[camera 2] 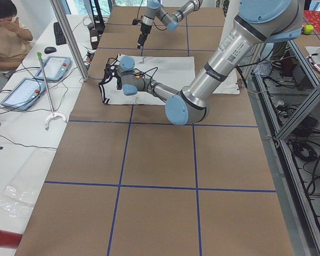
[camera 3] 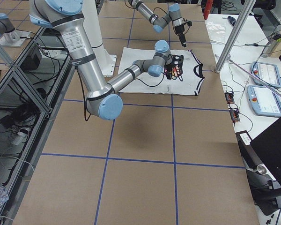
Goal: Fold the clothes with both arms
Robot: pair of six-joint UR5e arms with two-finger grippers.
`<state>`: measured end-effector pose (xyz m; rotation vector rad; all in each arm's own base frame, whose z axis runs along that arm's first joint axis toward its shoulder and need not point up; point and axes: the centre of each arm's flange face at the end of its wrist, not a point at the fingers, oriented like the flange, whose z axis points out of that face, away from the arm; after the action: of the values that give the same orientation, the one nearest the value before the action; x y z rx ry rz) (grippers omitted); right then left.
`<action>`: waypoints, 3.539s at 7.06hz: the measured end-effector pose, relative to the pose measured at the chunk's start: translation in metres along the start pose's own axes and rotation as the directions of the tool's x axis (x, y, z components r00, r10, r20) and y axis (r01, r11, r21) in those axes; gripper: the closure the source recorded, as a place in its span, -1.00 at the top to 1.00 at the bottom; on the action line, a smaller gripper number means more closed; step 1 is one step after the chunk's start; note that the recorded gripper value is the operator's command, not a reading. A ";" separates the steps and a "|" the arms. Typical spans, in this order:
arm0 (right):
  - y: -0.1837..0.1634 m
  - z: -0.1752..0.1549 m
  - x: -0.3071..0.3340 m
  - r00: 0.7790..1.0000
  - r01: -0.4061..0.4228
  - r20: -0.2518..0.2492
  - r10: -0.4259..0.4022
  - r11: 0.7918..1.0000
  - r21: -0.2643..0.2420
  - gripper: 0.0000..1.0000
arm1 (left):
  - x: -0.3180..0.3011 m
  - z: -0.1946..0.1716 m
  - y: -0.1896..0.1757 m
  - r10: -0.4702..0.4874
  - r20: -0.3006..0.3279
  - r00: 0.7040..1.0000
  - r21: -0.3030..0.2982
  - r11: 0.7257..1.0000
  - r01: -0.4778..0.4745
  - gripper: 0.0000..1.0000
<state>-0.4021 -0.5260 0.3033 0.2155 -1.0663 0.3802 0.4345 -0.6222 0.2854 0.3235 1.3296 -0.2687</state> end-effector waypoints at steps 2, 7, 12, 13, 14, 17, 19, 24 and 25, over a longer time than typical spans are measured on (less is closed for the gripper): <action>0.060 -0.010 -0.021 0.992 -0.070 -0.107 0.070 0.998 0.003 0.99 | 0.018 -0.045 0.083 -0.064 -0.057 0.996 -0.119 0.991 0.057 0.98; 0.235 -0.081 0.021 0.923 -0.271 -0.295 0.248 0.962 -0.038 0.92 | 0.009 -0.098 0.152 -0.079 -0.038 0.996 -0.194 0.978 0.070 0.98; 0.319 -0.068 0.059 0.858 -0.382 -0.352 0.374 0.923 0.049 0.74 | -0.005 -0.105 0.160 -0.084 -0.023 0.996 -0.199 0.977 0.078 0.98; 0.323 -0.065 0.062 0.849 -0.395 -0.357 0.389 0.917 0.060 0.71 | -0.005 -0.106 0.162 -0.084 -0.025 0.996 -0.199 0.977 0.077 0.98; 0.328 -0.061 0.064 0.840 -0.407 -0.364 0.402 0.911 0.067 0.68 | -0.004 -0.107 0.162 -0.083 -0.026 0.996 -0.200 0.977 0.076 0.98; 0.341 -0.043 0.075 0.825 -0.401 -0.403 0.396 0.913 0.078 0.60 | -0.003 -0.109 0.163 -0.082 -0.030 0.996 -0.200 0.977 0.074 0.98; 0.343 -0.039 0.084 0.818 -0.396 -0.421 0.392 0.915 0.082 0.56 | -0.004 -0.110 0.163 -0.082 -0.030 0.996 -0.200 0.977 0.075 0.98; 0.360 -0.038 0.092 0.793 -0.427 -0.440 0.421 0.899 0.091 0.46 | -0.003 -0.110 0.163 -0.082 -0.031 0.996 -0.200 0.977 0.074 0.98; 0.360 -0.038 0.093 0.790 -0.432 -0.440 0.427 0.897 0.094 0.43 | -0.003 -0.111 0.163 -0.082 -0.031 0.996 -0.200 0.977 0.074 0.99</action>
<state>-0.4773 -0.1649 0.3637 -0.1346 -0.6422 0.7971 0.3947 -0.4294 0.2785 0.1091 1.3972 -0.1942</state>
